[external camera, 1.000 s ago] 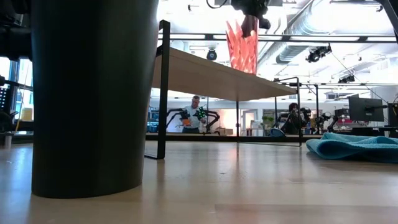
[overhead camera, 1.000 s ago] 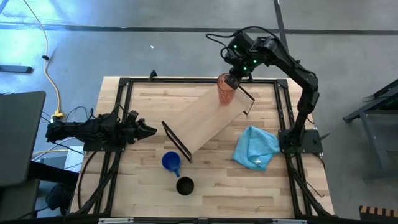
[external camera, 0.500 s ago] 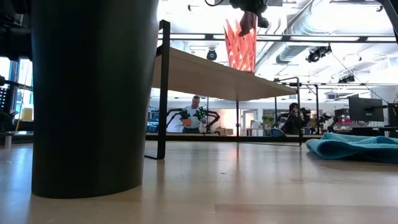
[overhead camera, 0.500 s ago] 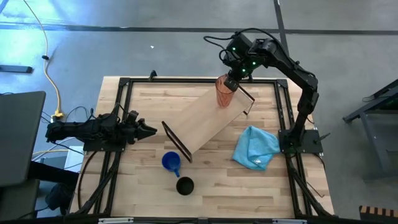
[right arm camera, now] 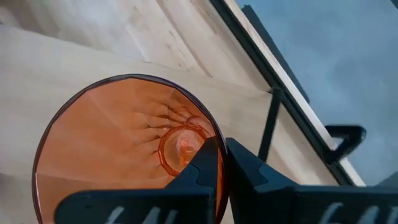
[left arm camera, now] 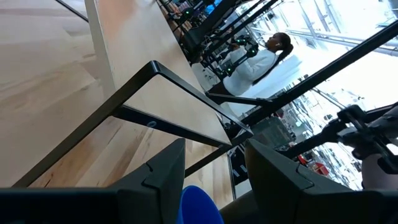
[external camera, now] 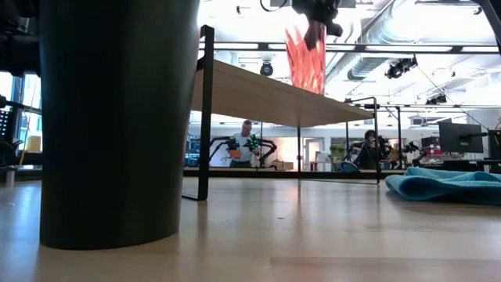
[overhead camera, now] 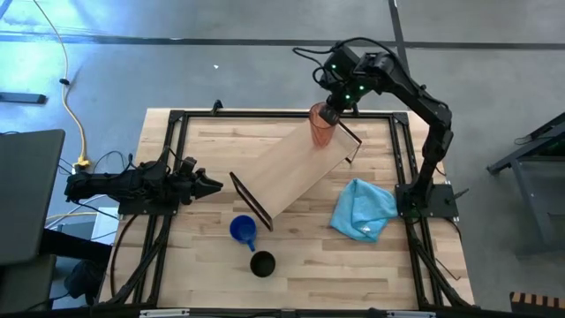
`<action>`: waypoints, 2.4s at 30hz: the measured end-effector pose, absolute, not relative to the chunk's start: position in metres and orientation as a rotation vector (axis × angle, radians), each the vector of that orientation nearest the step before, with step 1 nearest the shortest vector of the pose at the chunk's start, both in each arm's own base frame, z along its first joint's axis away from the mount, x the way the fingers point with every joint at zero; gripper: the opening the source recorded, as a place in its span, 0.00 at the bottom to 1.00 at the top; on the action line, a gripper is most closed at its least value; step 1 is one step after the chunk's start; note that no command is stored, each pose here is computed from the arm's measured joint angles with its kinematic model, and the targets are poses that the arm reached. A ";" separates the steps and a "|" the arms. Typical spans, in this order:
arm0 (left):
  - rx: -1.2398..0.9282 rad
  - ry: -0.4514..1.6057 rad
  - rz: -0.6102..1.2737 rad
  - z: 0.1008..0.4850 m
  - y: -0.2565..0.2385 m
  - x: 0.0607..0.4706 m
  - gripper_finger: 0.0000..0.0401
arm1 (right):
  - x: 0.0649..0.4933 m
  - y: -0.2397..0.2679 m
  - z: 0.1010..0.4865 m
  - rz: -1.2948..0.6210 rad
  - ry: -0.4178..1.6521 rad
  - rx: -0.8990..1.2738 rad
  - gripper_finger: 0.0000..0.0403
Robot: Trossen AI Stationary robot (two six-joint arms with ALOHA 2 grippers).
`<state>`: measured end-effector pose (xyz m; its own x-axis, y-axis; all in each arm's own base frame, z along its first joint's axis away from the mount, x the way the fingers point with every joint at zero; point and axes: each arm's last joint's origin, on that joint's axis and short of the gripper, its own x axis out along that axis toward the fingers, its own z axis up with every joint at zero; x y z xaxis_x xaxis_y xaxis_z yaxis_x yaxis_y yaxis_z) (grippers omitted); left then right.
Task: Stack small to large cups/mugs on shelf
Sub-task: Put the orange glass on the shelf
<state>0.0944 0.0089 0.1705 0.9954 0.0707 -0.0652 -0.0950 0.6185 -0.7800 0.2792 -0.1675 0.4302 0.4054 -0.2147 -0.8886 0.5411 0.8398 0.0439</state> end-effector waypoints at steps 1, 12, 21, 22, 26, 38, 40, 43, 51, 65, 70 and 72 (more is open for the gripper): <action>-0.899 0.029 0.095 0.170 0.009 0.094 0.39 | 0.278 -0.169 0.430 -0.496 1.052 0.358 0.00; -0.899 0.029 0.096 0.170 0.009 0.094 0.39 | 0.281 -0.173 0.412 -0.576 1.113 0.418 0.00; -0.902 0.032 0.089 0.171 0.009 0.094 0.39 | 0.285 -0.174 0.401 -0.572 1.029 0.411 0.00; -0.903 0.032 0.089 0.171 0.009 0.094 0.39 | 0.282 -0.173 0.403 -0.574 1.031 0.412 0.00; -0.903 0.032 0.089 0.170 0.009 0.094 0.39 | 0.265 -0.168 0.411 -0.603 1.060 0.417 0.00; -0.881 0.018 0.120 0.170 0.010 0.094 0.39 | 0.256 -0.165 0.417 -0.614 1.058 0.392 0.00; -0.881 0.018 0.119 0.171 0.010 0.094 0.39 | 0.257 -0.166 0.417 -0.603 1.055 0.397 0.00; -0.879 0.018 0.120 0.170 0.010 0.094 0.39 | 0.259 -0.166 0.414 -0.593 1.049 0.399 0.00; -0.879 0.019 0.120 0.170 0.010 0.094 0.39 | 0.262 -0.168 0.414 -0.575 1.030 0.394 0.00; -0.879 0.019 0.120 0.170 0.010 0.094 0.39 | 0.262 -0.168 0.414 -0.566 1.030 0.387 0.00; -0.879 0.019 0.120 0.170 0.010 0.094 0.39 | 0.262 -0.167 0.414 -0.552 1.031 0.391 0.00; -0.879 0.019 0.120 0.170 0.010 0.094 0.39 | 0.262 -0.167 0.414 -0.552 1.034 0.392 0.00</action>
<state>0.0943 0.0097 0.1704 0.9931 0.0969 -0.0656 -0.1123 0.6318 -0.7669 0.2618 -0.1671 0.4139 0.3962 -0.2436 -0.8853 0.5997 0.7987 0.0486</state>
